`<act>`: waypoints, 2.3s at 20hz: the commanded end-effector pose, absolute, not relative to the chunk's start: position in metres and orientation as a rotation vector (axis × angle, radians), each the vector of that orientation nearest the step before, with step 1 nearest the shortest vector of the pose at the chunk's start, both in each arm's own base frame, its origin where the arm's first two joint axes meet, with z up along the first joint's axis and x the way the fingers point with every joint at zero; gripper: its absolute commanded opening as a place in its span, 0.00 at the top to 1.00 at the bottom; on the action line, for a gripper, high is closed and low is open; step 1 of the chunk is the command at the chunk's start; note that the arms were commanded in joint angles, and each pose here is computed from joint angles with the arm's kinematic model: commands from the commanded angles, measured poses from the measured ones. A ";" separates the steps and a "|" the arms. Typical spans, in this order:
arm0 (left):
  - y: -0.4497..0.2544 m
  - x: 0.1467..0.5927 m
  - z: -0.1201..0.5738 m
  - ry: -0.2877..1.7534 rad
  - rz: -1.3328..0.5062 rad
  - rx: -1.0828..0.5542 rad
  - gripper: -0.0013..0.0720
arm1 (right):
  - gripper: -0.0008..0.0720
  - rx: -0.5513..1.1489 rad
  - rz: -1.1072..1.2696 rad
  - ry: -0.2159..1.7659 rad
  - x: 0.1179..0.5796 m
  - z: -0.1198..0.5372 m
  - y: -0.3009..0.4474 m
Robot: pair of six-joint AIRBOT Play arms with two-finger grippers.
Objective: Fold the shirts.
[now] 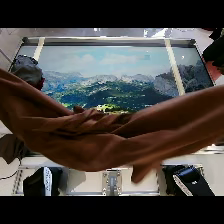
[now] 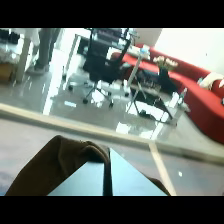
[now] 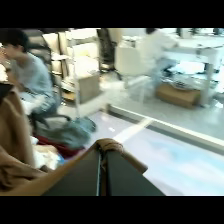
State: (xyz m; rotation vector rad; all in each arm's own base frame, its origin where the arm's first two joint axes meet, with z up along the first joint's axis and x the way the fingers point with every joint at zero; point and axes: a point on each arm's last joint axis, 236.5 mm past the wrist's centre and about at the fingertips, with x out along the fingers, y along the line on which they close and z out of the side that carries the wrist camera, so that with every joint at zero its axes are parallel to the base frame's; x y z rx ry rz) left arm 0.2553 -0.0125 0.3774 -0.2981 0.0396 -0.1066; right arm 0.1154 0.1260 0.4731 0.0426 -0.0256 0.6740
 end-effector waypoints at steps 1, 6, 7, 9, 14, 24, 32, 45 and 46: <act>-0.016 0.280 0.297 0.416 -0.206 -0.354 0.97 | 0.97 -0.028 0.421 0.263 0.154 0.405 0.078; -0.031 0.352 0.180 0.784 -0.377 -0.474 0.97 | 0.97 -0.097 0.352 0.816 0.218 0.239 0.085; -0.040 0.367 0.153 0.851 -0.395 -0.471 0.97 | 0.97 -0.100 0.347 0.879 0.234 0.207 0.090; -0.050 0.402 0.090 0.957 -0.367 -0.411 0.97 | 0.97 -0.099 0.336 0.958 0.265 0.147 0.099; -0.055 0.482 -0.022 0.976 -0.178 -0.467 0.97 | 0.97 -0.047 0.232 1.153 0.317 0.016 0.086; -0.048 0.533 -0.002 0.784 -0.102 -0.550 0.96 | 0.97 0.082 0.131 0.874 0.437 0.031 0.065; -0.025 0.489 0.144 0.606 -0.179 -0.547 0.14 | 0.30 0.018 0.116 0.832 0.450 0.118 0.051; 0.005 0.229 -0.046 0.986 0.343 -1.080 0.16 | 0.30 0.119 0.146 1.094 0.349 0.085 0.004; -0.009 0.225 -0.056 1.008 0.327 -1.158 0.16 | 0.30 0.127 0.171 1.077 0.351 0.088 0.010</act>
